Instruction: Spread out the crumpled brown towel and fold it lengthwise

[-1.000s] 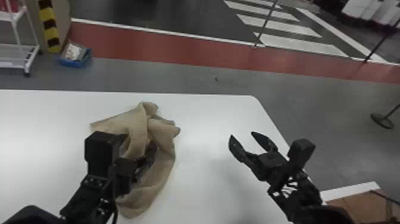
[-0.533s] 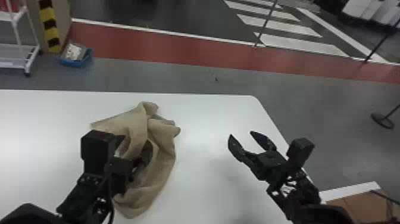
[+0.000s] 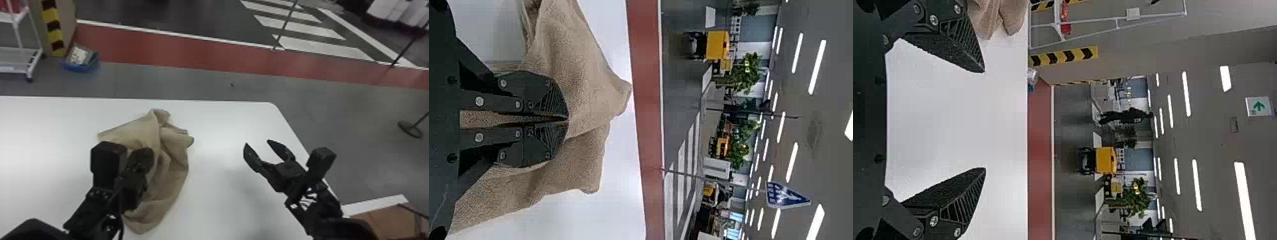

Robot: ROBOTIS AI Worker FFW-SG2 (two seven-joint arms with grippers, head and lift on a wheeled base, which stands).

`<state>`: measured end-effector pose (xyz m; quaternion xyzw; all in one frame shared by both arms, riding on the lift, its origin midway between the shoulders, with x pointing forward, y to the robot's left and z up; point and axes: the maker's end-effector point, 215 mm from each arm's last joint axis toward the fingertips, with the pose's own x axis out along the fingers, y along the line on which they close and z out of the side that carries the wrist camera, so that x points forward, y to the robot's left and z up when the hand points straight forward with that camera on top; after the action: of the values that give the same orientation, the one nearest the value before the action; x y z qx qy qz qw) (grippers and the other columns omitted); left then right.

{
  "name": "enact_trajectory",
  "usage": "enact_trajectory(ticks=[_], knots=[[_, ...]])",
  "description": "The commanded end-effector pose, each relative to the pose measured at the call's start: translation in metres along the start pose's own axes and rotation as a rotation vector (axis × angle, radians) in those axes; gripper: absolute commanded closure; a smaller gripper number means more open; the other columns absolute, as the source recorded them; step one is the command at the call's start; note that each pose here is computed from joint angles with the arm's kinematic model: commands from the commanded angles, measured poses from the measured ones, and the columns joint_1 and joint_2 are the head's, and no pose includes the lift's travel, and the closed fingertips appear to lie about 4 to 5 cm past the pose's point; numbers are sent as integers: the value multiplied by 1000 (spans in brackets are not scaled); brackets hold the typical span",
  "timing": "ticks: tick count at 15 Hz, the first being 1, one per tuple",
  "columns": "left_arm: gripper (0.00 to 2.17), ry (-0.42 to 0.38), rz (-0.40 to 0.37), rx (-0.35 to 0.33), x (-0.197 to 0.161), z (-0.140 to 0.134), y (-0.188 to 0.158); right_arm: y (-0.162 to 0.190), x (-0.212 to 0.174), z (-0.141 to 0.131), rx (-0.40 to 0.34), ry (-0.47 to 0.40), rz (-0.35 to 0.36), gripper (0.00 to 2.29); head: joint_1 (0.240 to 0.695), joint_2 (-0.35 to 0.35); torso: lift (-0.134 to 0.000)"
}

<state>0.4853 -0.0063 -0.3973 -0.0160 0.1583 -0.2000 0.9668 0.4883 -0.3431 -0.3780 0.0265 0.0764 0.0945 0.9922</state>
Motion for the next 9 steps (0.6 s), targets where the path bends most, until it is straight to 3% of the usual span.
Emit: enact_trajectory(ticks=[1, 2, 5, 9], knots=[[1393, 13, -3, 3, 0, -3, -2, -1, 0, 2, 4, -7, -1, 194, 695, -350, -124], [1703, 15, 8, 5, -1, -3, 1, -1, -1, 4, 0, -12, 0, 194, 695, -350, -124], [1744, -27, 19, -8, -12, 16, 5, -2, -2, 8, 14, -23, 0, 194, 695, -350, -124], [1744, -199, 93, -57, -72, 98, 58, 0, -3, 14, 9, -33, 6, 194, 695, -350, -124]])
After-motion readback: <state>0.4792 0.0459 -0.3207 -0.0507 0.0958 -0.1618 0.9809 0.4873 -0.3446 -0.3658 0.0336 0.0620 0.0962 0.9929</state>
